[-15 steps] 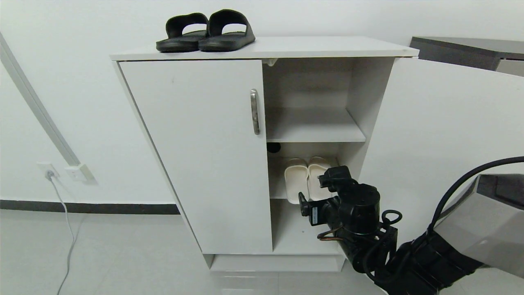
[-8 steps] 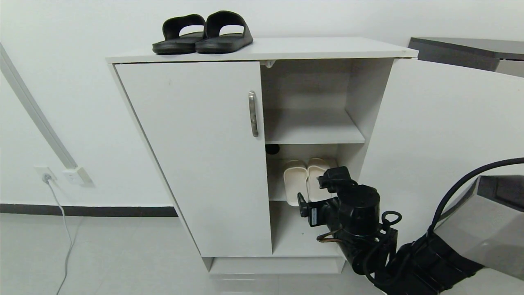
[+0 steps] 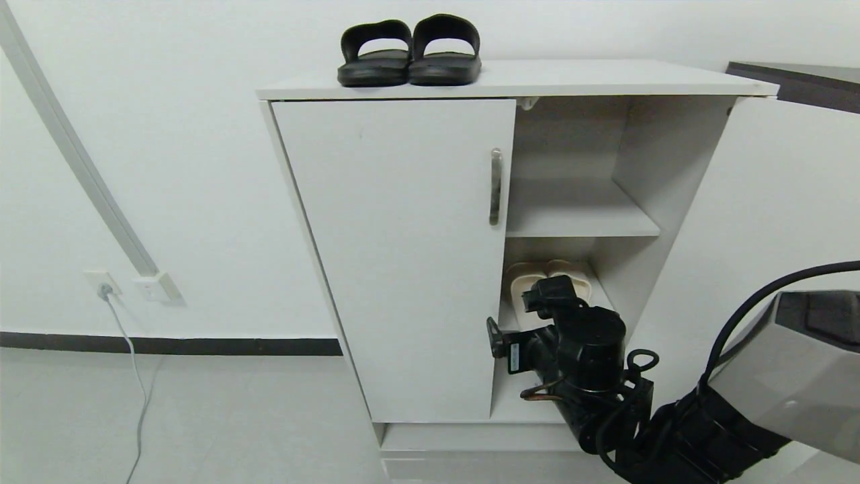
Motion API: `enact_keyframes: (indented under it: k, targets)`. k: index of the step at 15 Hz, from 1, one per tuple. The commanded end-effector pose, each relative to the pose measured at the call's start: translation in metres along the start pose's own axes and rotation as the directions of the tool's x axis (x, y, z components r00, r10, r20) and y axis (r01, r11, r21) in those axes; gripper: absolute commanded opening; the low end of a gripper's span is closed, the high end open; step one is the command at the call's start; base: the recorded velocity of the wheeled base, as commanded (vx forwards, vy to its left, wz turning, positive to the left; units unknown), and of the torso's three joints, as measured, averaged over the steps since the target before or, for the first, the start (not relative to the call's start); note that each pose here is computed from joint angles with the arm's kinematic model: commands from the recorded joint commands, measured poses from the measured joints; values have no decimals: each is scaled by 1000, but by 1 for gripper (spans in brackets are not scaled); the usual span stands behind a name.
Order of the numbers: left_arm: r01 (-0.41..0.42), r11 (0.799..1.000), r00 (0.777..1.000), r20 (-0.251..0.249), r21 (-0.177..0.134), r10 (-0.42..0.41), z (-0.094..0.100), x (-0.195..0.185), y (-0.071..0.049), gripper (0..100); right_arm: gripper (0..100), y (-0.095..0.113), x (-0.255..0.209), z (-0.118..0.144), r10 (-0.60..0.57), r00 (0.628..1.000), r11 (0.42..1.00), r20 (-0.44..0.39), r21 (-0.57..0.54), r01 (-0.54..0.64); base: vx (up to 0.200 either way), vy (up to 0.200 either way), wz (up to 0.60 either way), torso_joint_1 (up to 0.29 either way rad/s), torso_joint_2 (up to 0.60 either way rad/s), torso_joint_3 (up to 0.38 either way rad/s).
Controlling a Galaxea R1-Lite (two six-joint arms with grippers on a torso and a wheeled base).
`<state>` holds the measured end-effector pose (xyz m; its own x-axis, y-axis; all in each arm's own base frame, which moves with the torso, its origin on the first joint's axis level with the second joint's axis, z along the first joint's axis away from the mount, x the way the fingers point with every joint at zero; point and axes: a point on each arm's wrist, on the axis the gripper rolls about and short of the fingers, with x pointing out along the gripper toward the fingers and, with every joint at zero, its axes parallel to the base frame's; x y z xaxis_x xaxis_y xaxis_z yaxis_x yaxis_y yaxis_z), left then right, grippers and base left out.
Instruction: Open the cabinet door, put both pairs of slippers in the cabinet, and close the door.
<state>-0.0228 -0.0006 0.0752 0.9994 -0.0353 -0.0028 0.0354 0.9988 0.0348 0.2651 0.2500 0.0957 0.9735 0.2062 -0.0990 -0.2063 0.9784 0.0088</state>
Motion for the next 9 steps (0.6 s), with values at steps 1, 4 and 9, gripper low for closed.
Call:
enact_keyframes:
  k: [1,4,9]
  targets:
    - [0,1000,1000,-2,0,0,0,0,0,0,100,-1,0,-1,-2,1000,1000,-1,-1,2,0,200,0,7,2,7]
    - [-2,1000,1000,-2,0,2,0,0,0,0,100,-3,0,1,-2,1000,1000,23,14,1,0,200,0,2,1,2]
    - [-2,1000,1000,-2,-6,2,0,0,0,0,100,-9,1,1,8,999,1000,40,3,-9,0,200,0,2,3,5]
